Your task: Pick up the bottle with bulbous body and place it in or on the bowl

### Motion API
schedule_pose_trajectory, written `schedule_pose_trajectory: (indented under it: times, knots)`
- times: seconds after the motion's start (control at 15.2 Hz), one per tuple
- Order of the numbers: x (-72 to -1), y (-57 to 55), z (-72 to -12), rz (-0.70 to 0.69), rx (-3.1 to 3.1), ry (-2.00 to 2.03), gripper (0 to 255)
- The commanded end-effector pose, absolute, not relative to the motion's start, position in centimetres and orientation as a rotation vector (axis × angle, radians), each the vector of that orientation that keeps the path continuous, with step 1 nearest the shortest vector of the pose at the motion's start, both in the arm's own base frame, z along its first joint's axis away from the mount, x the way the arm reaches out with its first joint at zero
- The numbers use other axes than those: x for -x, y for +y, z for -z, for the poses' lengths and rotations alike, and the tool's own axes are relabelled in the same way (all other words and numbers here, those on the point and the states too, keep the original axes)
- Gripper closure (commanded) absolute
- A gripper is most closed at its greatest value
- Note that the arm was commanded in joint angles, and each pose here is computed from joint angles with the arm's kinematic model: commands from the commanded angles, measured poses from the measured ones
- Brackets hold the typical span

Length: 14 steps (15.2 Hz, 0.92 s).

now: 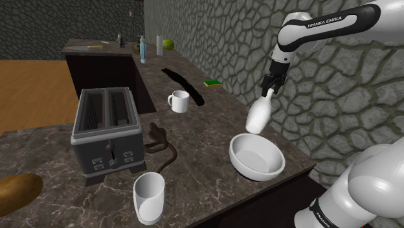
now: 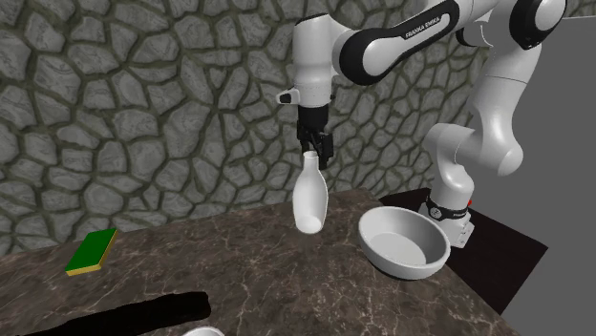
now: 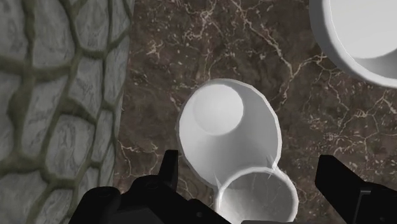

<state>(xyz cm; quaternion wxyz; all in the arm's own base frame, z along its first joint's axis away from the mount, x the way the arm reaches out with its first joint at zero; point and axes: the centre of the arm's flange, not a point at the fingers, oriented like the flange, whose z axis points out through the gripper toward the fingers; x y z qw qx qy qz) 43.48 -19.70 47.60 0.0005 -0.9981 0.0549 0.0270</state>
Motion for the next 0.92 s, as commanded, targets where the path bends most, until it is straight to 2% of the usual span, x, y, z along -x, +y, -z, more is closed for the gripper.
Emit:
schedule_pose_trajectory:
  times: [0.0, 0.59, 0.86]
  knots:
    - [-43.5, -19.7, -47.6, -0.085, 3.135, 0.172, 255]
    - [-43.5, -19.7, -47.6, -0.085, 3.135, 0.172, 255]
    - [-43.5, -19.7, -49.7, -0.085, 3.135, 0.172, 255]
